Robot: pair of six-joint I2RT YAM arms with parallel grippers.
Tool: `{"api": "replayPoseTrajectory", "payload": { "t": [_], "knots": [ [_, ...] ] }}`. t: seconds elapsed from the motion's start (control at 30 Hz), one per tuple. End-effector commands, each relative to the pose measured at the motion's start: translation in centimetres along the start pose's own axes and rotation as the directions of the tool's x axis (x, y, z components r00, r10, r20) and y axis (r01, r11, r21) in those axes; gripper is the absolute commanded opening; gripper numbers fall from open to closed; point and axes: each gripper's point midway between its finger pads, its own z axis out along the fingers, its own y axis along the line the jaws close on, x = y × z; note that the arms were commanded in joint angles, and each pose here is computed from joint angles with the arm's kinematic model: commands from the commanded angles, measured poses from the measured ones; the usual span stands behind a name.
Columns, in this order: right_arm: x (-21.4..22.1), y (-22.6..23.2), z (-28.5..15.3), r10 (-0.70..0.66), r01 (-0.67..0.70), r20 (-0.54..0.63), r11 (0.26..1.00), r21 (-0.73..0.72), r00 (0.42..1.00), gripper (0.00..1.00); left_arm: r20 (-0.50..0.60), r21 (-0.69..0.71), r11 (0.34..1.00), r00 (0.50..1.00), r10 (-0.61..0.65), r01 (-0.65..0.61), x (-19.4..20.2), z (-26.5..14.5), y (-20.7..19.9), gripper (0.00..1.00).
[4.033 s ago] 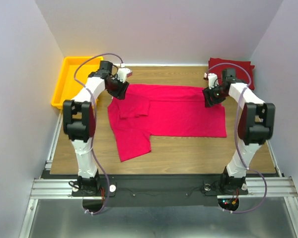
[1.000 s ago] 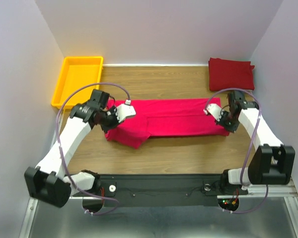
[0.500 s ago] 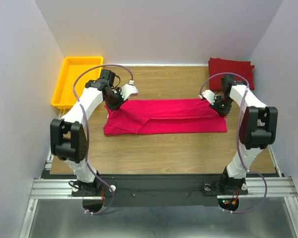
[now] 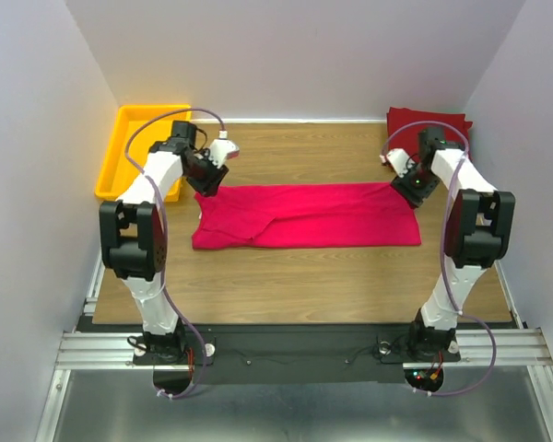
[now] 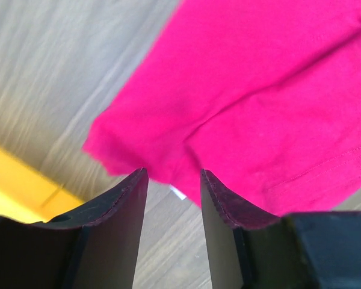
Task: Fold and stack the t-shirts
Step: Fold the tshirt
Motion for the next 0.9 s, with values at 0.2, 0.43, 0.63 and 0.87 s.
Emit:
{"api": "replayPoseTrajectory", "payload": {
  "t": [0.2,0.43,0.63,0.87],
  "knots": [
    [3.9,4.7,-0.8,0.391,-0.386,0.019,0.916,-0.11,0.92,0.56,0.076,0.024,0.979,0.976,-0.204,0.203,5.2,-5.1,-5.1,0.53],
    [4.6,8.0,1.6,0.518,-0.51,-0.037,0.824,-0.247,0.854,0.56,0.007,0.041,0.97,0.971,-0.24,0.239,9.6,-3.1,-7.7,0.54],
    [4.9,8.2,3.3,0.552,-0.552,-0.079,0.796,-0.247,0.83,0.52,-0.043,0.052,0.965,0.966,-0.256,0.259,11.9,-0.7,-8.4,0.53],
    [7.3,8.5,3.8,0.534,-0.552,-0.141,0.815,-0.177,0.834,0.31,-0.099,0.055,0.97,0.968,-0.23,0.236,13.7,0.0,-8.8,0.09]
  ]
}}
